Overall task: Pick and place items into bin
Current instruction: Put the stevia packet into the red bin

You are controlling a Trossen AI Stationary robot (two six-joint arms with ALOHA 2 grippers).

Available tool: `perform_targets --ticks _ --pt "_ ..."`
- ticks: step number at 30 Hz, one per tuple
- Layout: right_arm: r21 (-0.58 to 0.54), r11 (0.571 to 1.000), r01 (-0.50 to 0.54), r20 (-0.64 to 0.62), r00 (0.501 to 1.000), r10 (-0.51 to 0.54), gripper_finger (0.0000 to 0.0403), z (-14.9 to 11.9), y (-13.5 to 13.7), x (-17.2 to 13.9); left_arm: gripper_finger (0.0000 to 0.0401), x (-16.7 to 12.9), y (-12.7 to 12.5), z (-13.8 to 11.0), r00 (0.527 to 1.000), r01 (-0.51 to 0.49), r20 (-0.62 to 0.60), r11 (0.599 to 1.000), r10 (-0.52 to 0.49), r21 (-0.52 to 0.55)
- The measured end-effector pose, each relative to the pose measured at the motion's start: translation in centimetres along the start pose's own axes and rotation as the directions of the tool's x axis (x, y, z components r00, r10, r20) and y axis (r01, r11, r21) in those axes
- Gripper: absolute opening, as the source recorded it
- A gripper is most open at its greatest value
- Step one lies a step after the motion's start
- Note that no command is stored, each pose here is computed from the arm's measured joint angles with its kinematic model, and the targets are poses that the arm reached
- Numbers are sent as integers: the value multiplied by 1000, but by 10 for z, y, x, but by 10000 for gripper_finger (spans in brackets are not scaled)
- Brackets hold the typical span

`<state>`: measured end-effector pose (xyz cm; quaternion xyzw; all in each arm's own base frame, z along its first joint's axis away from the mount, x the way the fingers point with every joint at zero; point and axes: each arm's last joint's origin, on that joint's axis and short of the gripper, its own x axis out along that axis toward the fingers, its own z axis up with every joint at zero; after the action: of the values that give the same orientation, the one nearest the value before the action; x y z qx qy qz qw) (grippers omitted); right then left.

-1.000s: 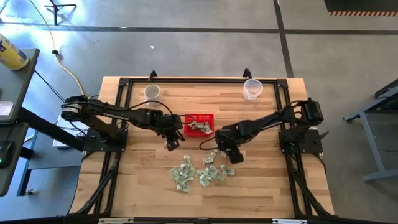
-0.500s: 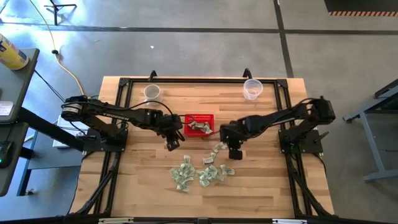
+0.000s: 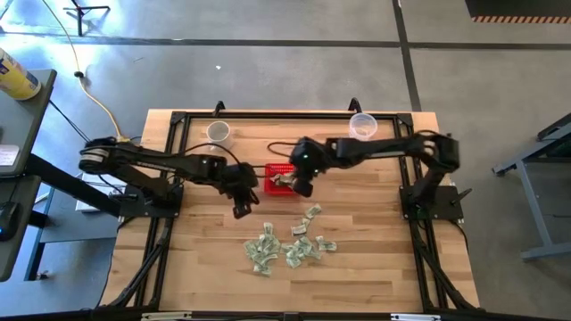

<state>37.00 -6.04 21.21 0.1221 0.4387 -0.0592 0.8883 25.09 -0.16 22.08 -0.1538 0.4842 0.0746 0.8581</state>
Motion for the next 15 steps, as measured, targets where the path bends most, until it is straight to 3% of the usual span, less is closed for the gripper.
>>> perform_targets --ticks 3,7,15 --pt "-47 999 25 -49 998 -27 71 4 4 14 175 -17 -2 0 994 -62 87 998 64 -24" --pt "-113 983 144 -84 985 -153 144 7 6 14 175 -27 -5 -3 992 -49 112 998 54 -51" --pt "-279 922 268 -38 956 -290 263 11 25 -31 175 -4 -16 -15 998 40 36 999 -41 20"
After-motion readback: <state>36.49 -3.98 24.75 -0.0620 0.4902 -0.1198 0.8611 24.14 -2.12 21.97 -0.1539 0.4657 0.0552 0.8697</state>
